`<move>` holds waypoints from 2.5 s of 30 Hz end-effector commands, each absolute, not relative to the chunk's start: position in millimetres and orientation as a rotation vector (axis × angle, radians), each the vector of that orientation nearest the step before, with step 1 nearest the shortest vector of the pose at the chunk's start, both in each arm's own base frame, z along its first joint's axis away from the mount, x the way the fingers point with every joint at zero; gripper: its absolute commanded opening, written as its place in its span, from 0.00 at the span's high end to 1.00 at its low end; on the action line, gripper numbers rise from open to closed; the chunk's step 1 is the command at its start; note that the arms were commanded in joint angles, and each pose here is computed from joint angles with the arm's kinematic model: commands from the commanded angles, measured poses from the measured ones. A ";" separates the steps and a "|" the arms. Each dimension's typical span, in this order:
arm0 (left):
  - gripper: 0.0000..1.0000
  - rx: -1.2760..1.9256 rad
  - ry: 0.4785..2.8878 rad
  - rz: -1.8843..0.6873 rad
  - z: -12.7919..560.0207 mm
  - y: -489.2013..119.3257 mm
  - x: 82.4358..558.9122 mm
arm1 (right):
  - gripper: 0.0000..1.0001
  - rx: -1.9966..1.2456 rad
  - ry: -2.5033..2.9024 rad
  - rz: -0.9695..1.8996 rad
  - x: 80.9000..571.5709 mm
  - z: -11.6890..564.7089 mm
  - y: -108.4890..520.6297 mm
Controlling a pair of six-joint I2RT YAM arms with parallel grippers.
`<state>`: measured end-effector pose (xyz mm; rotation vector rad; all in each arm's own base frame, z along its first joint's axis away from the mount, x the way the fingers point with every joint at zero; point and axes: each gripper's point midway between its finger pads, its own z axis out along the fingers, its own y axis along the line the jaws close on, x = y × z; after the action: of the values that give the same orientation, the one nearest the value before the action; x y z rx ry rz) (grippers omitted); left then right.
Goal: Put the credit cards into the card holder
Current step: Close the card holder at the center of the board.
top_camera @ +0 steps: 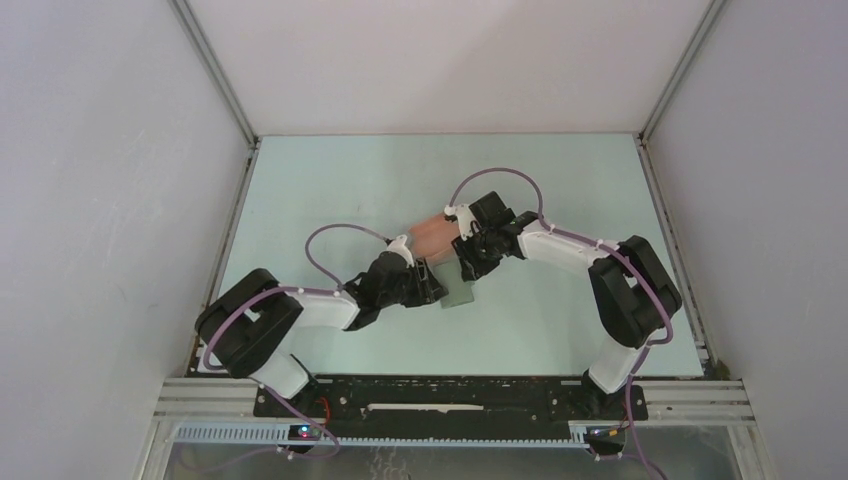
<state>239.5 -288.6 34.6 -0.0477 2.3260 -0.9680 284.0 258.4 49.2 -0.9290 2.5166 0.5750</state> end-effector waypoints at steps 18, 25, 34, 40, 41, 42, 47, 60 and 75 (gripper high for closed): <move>0.66 -0.067 2.432 -0.899 17.0 -312.3 249.2 | 0.92 -0.946 2.450 0.529 292.1 70.9 260.3; 0.68 -0.072 2.438 -0.932 19.2 -323.8 248.7 | 0.92 -0.905 2.445 0.421 311.0 71.3 240.9; 0.65 0.008 2.362 -1.186 48.7 -365.7 231.6 | 0.93 -1.041 2.417 0.503 298.7 66.1 253.5; 0.64 -0.006 2.334 -1.233 52.6 -366.4 211.8 | 0.91 -1.235 2.378 0.575 283.3 61.6 253.5; 0.63 -0.010 2.319 -1.230 54.5 -361.9 210.0 | 0.90 -1.256 2.374 0.575 282.3 61.4 251.0; 0.63 -0.014 2.307 -1.218 55.0 -355.4 208.1 | 0.89 -1.264 2.372 0.577 282.8 62.4 248.5; 0.58 0.037 2.151 -1.164 82.4 -320.1 202.8 | 0.86 -1.349 2.330 0.671 276.2 71.2 237.1; 0.53 0.399 1.696 -1.026 152.9 -304.6 214.2 | 0.84 -1.552 2.153 0.671 264.7 65.7 242.9; 0.49 0.460 1.557 -1.123 122.2 -286.0 200.1 | 0.84 -1.740 1.870 0.661 249.5 68.1 245.6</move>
<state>196.4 -278.7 89.8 0.4370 1.7103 -1.0623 248.3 234.1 54.4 -1.6877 2.0237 0.6518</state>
